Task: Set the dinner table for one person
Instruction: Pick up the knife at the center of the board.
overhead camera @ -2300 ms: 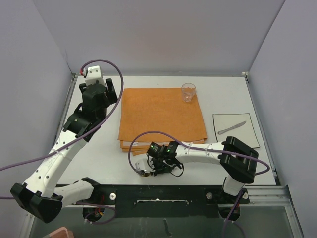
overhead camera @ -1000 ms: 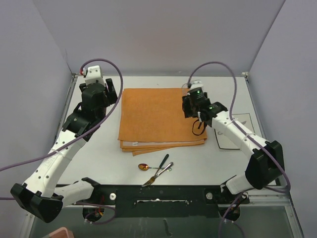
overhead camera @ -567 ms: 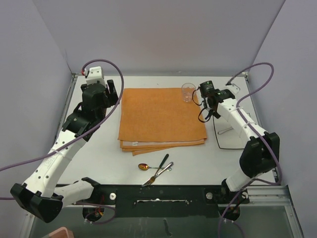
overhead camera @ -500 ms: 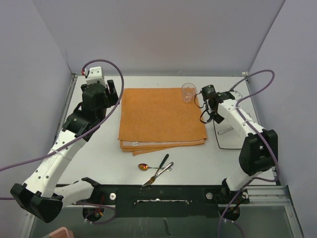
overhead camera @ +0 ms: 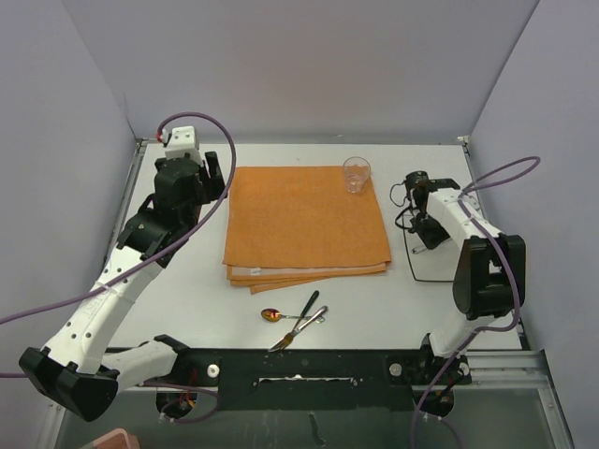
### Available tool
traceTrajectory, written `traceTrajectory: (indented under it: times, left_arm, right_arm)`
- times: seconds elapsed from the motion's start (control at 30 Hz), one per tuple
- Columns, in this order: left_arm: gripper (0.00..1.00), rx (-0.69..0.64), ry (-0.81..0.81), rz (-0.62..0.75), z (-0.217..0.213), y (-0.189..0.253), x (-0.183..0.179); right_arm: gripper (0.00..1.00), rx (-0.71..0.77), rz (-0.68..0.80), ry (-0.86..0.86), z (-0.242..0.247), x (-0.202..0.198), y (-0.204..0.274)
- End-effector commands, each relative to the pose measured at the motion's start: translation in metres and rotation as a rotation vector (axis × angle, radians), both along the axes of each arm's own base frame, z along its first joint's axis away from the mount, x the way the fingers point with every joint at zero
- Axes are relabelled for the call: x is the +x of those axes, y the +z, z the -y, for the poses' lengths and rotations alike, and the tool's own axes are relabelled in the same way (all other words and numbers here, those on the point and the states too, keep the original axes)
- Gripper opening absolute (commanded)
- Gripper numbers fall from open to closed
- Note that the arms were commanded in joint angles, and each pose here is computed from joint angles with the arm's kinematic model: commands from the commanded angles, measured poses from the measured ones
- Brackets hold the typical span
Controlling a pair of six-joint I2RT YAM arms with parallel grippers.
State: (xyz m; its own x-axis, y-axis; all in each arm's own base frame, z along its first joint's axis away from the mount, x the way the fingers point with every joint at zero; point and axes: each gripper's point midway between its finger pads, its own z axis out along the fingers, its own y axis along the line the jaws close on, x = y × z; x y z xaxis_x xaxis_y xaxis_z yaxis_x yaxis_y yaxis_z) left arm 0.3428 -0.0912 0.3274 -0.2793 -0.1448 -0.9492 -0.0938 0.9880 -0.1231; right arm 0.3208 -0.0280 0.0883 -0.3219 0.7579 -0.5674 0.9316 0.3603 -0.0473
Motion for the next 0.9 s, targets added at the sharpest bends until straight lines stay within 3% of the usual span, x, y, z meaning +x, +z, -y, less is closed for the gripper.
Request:
traceTrajectory:
  times: [0.0, 0.87]
  left_arm:
    - [0.63, -0.024, -0.027, 0.085, 0.005, 0.027, 0.001]
    - [0.63, 0.019, -0.024, 0.101, 0.007, 0.030, 0.007]
  right_arm:
    - [0.47, -0.010, -0.005, -0.080, 0.026, -0.006, -0.007]
    - [0.47, 0.049, -0.078, -0.069, 0.047, 0.017, -0.047]
